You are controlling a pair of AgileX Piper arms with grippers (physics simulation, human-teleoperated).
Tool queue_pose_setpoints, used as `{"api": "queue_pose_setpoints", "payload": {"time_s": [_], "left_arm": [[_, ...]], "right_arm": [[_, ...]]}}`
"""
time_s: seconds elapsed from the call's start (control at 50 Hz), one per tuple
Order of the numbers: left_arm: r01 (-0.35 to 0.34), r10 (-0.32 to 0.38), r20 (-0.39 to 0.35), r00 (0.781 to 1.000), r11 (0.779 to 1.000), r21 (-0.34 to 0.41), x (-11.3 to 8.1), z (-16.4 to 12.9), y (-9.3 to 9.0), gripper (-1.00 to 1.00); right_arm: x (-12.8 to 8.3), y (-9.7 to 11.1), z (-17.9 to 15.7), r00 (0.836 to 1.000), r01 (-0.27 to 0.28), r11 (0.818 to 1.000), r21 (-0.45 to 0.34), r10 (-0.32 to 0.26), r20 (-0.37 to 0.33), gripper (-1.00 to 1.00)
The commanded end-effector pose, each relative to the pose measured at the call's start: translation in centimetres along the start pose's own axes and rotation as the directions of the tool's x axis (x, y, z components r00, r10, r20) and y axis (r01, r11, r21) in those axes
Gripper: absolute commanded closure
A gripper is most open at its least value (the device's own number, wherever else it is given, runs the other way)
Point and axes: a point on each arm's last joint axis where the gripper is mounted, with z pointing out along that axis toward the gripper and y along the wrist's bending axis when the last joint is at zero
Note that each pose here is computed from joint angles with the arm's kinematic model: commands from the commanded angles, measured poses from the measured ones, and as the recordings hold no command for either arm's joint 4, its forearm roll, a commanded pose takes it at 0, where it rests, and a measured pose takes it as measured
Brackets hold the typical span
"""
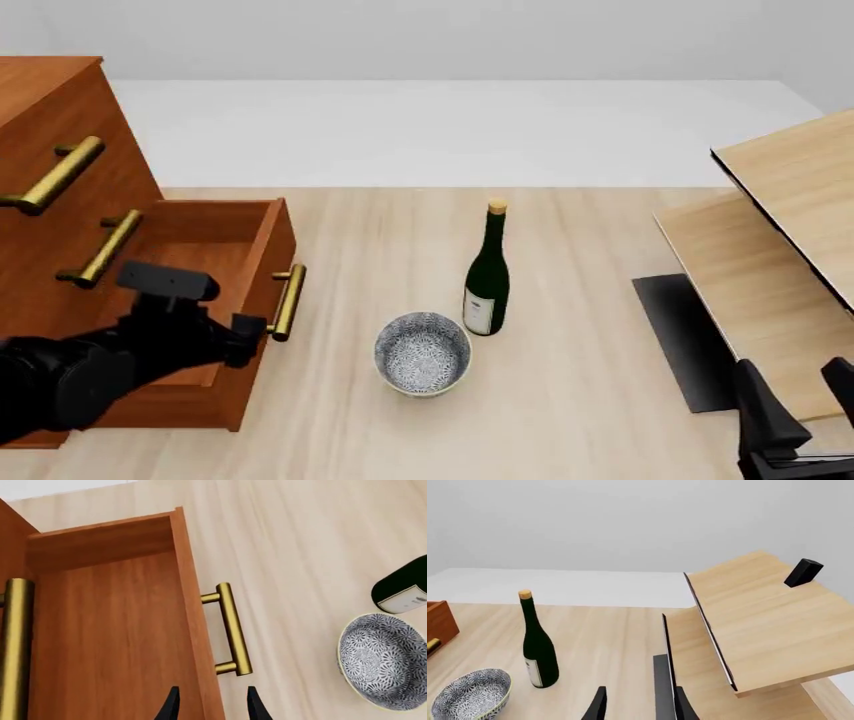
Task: Put the wine bottle in the bottom drawer of the cabinet.
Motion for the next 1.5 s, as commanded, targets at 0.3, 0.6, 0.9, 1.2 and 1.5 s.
{"api": "queue_pose_setpoints", "payload": {"time_s": [0.3, 0.6, 0.9, 1.2, 1.5], "left_arm": [[0.0, 0.001, -0.019, 1.0, 1.0, 0.014, 1.5, 1.8, -0.4, -1.0], [-0.002, 0.003, -0.029, 1.0, 1.0, 0.032, 2.0, 2.1, -1.0, -1.0], [-0.018, 0.019, -0.024, 1.0, 0.998, 0.065, 1.8, 2.2, -2.0, -1.0], [-0.039, 0.04, -0.012, 0.999, 0.995, 0.093, 1.2, 2.1, -2.9, -1.0], [-0.06, 0.061, -0.004, 0.998, 0.99, 0.125, 1.0, 2.0, -3.9, -1.0]], "right_arm": [[0.0, 0.0, 0.0, 1.0, -0.001, 1.0, 0.002, 0.001, -0.001, -1.0], [0.0, 0.0, 0.0, 1.0, 0.0, 1.0, 0.001, 0.0, -0.001, -1.0], [0.0, 0.0, 0.0, 1.0, -0.002, 1.0, 0.002, 0.002, 0.0, -1.0], [0.0, 0.0, 0.0, 1.0, -0.001, 1.0, 0.0, 0.001, 0.001, -1.0], [0.1, 0.0, 0.0, 1.0, -0.001, 1.0, -0.004, 0.001, -0.005, -1.0]]}}
